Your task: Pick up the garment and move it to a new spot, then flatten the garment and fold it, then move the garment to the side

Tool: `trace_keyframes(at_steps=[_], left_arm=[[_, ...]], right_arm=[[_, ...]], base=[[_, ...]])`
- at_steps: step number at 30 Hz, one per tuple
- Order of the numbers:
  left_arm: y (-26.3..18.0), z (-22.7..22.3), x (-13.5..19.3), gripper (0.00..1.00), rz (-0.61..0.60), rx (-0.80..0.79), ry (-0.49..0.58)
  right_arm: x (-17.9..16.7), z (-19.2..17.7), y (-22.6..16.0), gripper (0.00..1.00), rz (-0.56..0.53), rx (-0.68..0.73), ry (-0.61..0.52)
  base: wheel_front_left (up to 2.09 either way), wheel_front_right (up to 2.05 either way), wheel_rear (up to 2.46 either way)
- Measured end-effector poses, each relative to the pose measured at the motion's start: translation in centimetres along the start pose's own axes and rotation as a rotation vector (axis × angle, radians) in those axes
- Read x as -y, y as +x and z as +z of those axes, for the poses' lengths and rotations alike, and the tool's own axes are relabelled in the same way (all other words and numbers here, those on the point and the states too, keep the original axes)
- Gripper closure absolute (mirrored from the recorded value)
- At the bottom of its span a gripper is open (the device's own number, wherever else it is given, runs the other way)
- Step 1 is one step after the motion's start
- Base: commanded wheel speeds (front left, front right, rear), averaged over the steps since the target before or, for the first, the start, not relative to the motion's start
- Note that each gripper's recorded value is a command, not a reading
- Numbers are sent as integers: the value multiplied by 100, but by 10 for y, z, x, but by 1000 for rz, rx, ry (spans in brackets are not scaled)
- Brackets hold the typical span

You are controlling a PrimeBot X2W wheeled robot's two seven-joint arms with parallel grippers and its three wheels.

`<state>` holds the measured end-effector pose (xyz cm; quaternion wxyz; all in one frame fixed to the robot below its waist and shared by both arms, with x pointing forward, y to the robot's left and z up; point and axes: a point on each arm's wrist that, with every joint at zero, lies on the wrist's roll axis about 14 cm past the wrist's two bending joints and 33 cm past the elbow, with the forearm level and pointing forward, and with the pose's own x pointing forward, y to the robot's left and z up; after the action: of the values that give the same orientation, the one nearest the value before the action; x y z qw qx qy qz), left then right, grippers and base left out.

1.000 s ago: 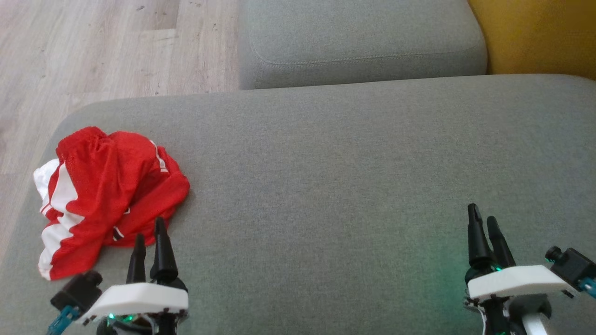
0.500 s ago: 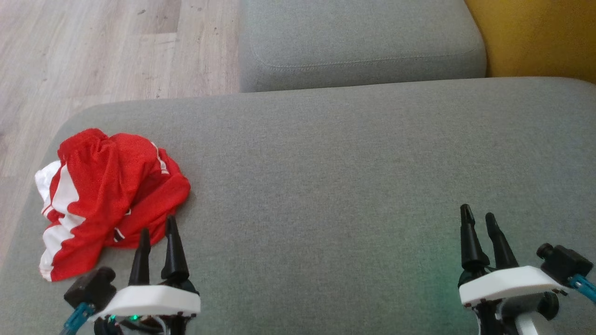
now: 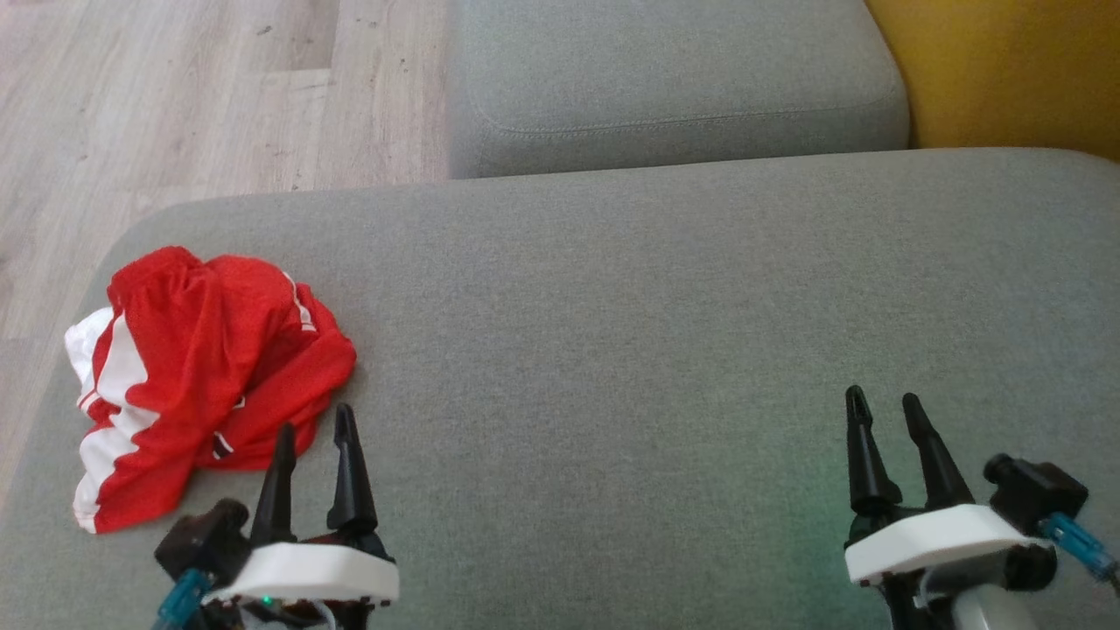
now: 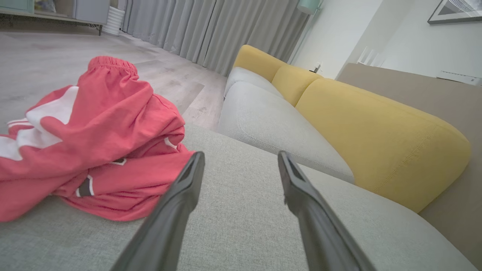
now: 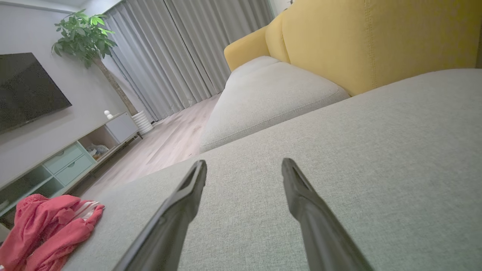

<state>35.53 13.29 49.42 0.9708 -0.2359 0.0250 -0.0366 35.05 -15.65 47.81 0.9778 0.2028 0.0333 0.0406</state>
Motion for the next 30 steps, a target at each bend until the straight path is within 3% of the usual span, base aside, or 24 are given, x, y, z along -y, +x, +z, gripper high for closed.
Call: trace_keyframes(at_steps=[16, 30], left_arm=[[-5, -6, 7, 0, -19, 17, 203], [-7, -3, 15, 0, -51, 53, 283]], right_arm=[[-10, 3, -3, 0, 49, 26, -191], [-10, 1, -16, 0, 62, 41, -324]], base=[[0, 0, 0], [0, 0, 0]])
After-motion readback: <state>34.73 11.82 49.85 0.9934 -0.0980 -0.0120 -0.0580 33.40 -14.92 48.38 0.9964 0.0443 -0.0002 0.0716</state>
